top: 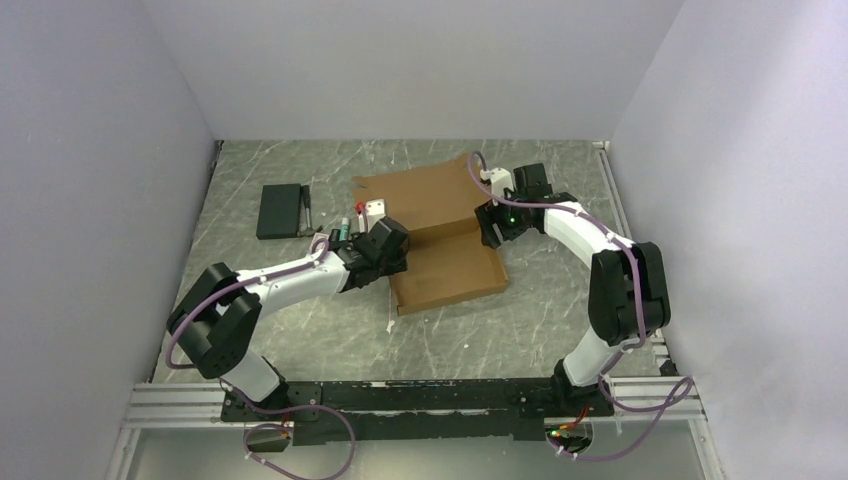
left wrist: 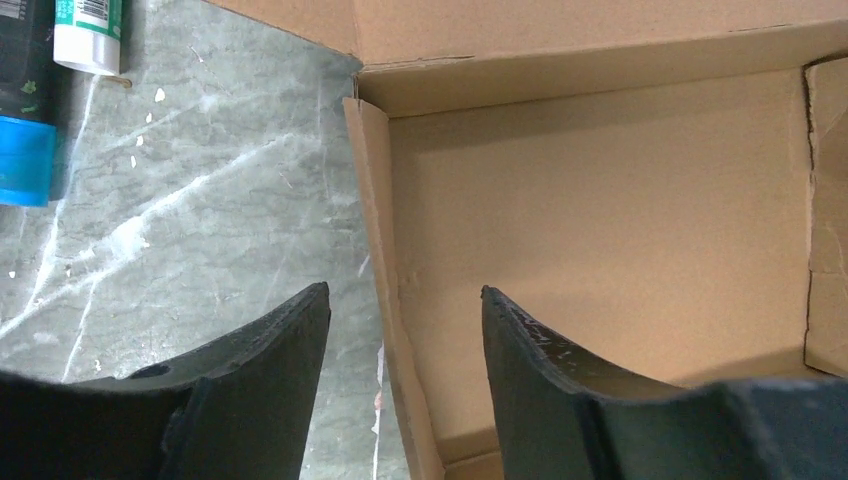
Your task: Fold the paper box
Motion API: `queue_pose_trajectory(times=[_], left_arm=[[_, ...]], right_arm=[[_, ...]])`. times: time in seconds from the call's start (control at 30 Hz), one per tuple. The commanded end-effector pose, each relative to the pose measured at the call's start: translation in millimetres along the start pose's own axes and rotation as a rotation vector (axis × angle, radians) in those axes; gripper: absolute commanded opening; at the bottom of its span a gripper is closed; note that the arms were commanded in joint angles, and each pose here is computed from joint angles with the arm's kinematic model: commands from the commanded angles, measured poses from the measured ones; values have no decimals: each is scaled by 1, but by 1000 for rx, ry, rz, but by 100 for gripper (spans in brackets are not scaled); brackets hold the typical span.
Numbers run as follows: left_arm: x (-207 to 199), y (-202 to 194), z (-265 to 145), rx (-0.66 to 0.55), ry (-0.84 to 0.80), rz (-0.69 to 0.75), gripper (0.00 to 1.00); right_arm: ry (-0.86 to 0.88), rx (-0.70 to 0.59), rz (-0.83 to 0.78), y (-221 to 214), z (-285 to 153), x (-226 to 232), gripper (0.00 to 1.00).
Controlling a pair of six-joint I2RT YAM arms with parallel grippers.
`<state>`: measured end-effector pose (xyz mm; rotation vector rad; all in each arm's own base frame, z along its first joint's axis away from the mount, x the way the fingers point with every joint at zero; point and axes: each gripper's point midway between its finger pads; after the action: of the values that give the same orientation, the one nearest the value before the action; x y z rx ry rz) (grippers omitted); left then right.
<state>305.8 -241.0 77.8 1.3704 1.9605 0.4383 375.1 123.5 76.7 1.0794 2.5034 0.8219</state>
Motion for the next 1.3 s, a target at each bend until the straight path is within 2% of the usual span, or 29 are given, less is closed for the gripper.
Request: queue_pose_trajectory(times=[0.0,0.1,0.23,0.37,0.57,0.77,0.83,0.97,1.13,1.27], left_arm=[[-19,26,-22,-53,-79,21,67],[-24,31,-34,-65,-141,92,80],[-33,36,-59,-80,-291,228,92],[-15,44,-66,-53,-295,289,94],[34,67,-51,-18,-182,211,92],[76,84,-43,-12,-2,205,86],[83,85,-42,-22,35,200,88],[95,88,-46,-88,76,119,99],[103,93,-56,-156,84,-26,100],[103,91,-60,-164,67,-93,99]], right_arm=[[126,-71,-46,14,-15,23,74],[192,-116,-85,19,-28,30,75],[258,-184,-127,27,-50,37,75],[264,-206,-147,28,-58,37,75],[266,-219,-153,30,-62,38,75],[269,-220,-157,30,-63,38,75],[271,-217,-158,29,-62,38,75],[274,-212,-155,28,-61,38,75],[274,-214,-155,28,-62,38,75],[276,-213,-154,28,-62,38,75]])
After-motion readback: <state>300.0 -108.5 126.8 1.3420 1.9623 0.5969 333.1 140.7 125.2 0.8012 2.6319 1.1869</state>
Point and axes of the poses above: each gripper's point midway between its finger pads, its own z axis out along the fingers, its own x axis along the line the jaws close on, y = z × x, and after that the axes turned 9 degrees about -z, right-handed
